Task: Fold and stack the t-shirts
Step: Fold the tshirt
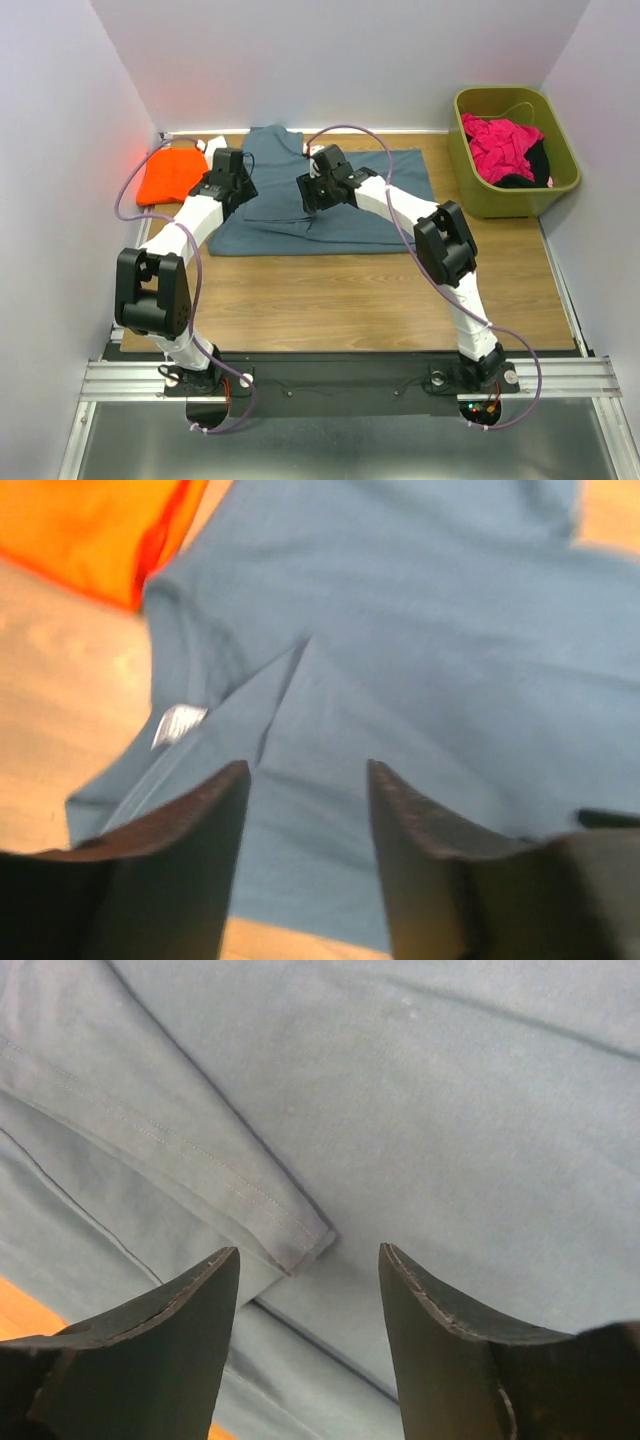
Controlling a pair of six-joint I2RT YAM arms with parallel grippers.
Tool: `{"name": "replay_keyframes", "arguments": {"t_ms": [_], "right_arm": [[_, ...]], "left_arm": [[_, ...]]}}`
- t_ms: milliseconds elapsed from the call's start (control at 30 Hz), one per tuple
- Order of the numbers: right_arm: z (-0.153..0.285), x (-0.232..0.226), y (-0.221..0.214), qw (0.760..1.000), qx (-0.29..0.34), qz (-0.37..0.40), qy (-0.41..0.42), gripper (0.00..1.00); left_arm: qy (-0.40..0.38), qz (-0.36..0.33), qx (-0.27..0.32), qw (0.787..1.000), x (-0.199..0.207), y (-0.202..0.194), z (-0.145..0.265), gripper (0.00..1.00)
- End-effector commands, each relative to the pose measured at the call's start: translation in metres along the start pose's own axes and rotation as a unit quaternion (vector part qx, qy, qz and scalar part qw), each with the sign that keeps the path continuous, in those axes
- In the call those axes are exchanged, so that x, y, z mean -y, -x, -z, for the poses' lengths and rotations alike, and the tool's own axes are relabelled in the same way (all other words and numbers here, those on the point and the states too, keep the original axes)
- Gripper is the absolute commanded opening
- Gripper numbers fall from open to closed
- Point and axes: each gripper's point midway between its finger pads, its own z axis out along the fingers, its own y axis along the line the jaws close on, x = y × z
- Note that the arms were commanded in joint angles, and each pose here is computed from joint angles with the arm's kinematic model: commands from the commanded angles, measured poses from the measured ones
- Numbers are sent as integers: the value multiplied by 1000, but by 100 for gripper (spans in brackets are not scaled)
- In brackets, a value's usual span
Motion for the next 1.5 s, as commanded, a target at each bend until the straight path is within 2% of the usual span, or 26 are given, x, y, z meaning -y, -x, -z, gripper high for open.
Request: {"name": "replay_keyframes", "arguments": {"t_ms": [0,100,133,200,233,333,400,433,533,567,700,733,767,800,833,933,1100,1233,1267,1467], "right_arm": [[39,10,19,998,36,23,-37,61],[63,29,14,997,37,4,-63,59],[63,40,-9,997,15,-5,-72,59],[85,58,-10,995,22,-22,-90,59],[86,66,-33,994,0,-22,-104,59],[114,86,-41,988,8,-29,-150,61],[123,111,-66,981,-9,-69,-180,61],[138,128,-63,975,6,-106,-194,61],[153,157,-95,963,-9,-170,-208,61],[167,175,-95,954,5,-210,-216,61],[184,193,-116,937,7,-282,-205,61],[186,195,-123,934,3,-292,-207,61],[189,198,-127,928,5,-307,-211,61],[192,200,-125,925,12,-314,-212,61],[192,201,-132,921,7,-323,-216,61],[197,209,-141,907,10,-354,-228,65],[197,211,-145,896,14,-381,-229,66],[192,214,-149,889,15,-393,-233,66],[189,214,-150,888,15,-397,-233,66],[177,210,-144,886,24,-414,-209,66]], "left_arm": [[67,1,-67,996,-44,-55,-7,53],[89,1,-98,991,-64,-79,-12,47],[98,6,-103,990,-73,-82,-14,47],[110,8,-122,986,-86,-96,-16,47],[117,13,-130,985,-94,-99,-16,47],[136,19,-154,978,-114,-117,-15,47],[140,22,-168,976,-124,-130,-10,47],[143,26,-173,974,-129,-133,-9,47],[152,24,-192,969,-141,-151,-2,47],[157,23,-200,967,-146,-157,1,47],[157,19,-191,969,-149,-153,8,49],[155,21,-183,971,-147,-148,10,53],[149,23,-164,975,-145,-137,14,60],[144,24,-152,978,-142,-130,16,61],[137,24,-140,980,-140,-123,19,67],[105,20,-88,990,-125,-96,34,78],[37,26,-39,998,-91,-69,59,87],[-32,40,-53,997,-43,-71,68,88],[-61,48,-63,995,-20,-73,73,88],[-121,63,-128,982,45,-102,72,90]]}}
